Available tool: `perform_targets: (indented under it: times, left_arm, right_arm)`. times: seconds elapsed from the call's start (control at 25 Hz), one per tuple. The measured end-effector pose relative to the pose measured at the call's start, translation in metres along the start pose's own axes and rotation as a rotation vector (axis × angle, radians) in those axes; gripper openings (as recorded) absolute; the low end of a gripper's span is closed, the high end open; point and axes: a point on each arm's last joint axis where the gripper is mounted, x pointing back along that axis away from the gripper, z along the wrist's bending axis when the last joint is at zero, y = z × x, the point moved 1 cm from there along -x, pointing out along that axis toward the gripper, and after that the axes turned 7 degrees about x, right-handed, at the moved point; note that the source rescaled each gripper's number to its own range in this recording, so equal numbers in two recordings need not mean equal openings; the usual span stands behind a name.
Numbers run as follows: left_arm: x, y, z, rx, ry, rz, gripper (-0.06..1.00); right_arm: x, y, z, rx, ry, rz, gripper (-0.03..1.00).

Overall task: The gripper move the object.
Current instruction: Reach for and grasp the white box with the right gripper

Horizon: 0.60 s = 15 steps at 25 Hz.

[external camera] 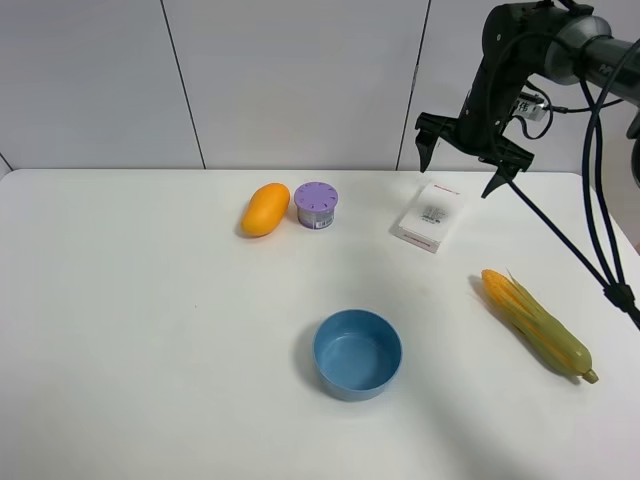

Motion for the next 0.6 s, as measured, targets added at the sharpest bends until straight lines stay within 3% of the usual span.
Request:
perform_targets:
  times: [0.32,0.6]
  left_arm:
    - [0.0,0.0,0.0,0.0,0.0,0.0,1.0]
    - [0.0,0.0,0.0,0.0,0.0,0.0,1.0]
  right_arm:
    - [-0.042,-0.003,0.0,-0.01,-0.035,0.08,0.76]
    - [-0.051,-0.005,0.001,-0.023,-0.029,0.101,0.76]
